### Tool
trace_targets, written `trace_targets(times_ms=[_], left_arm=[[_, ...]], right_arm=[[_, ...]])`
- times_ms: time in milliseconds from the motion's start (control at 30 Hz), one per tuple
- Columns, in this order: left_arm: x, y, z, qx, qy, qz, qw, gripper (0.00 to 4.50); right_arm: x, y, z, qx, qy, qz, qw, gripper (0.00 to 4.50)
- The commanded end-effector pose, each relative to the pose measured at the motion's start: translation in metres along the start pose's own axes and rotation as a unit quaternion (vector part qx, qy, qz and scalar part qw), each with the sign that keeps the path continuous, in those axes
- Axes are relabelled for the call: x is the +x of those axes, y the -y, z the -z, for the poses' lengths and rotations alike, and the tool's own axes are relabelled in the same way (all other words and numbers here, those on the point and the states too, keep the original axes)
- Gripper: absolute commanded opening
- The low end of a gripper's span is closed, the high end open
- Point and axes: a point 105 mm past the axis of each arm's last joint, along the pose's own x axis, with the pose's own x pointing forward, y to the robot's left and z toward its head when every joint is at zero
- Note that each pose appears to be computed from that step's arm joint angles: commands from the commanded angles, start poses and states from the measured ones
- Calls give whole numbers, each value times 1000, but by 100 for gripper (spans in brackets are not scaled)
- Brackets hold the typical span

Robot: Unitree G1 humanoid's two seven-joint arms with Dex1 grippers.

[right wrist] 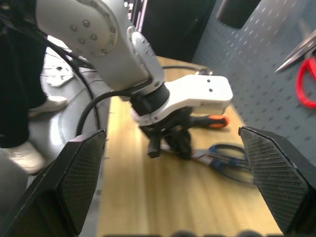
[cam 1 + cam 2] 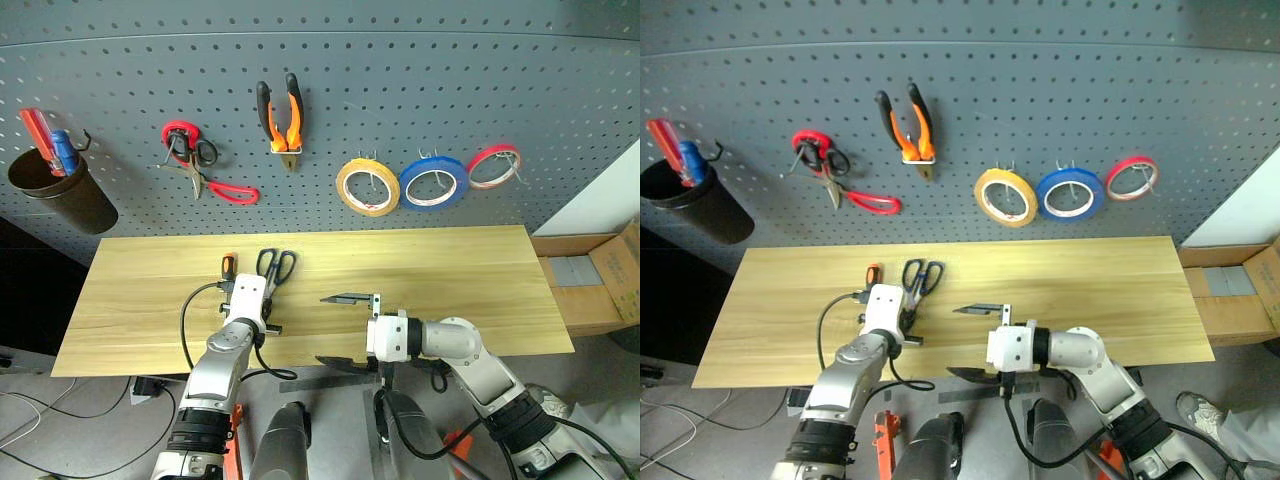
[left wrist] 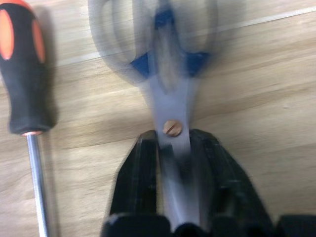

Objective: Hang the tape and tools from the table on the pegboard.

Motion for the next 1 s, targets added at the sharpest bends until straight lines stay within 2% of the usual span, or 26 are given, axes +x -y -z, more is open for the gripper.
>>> trace_targets(times_ms=[33,267,433,767,933,1000], left_arm=[[-2,-4,25,9,-45,-10,999,49],[-3,-5,21,14,-38,-16,999,49],[-15,-4,12,22,-14,-13,1000,49],[-86,4,-21,72,130,4,989,49],[-130,-3,-48,123,235,-29,964,49],[-139,-4,-49,138,252,-43,957,49]], right_arm=[[-1,-4,-3,32,9,-14,999,450],[-2,-9,-2,47,8,-26,999,450],[-8,6,-9,57,12,8,998,450],[-39,24,-41,101,65,82,989,450],[-58,25,-46,107,75,90,987,450],[-62,28,-46,104,76,97,987,450]])
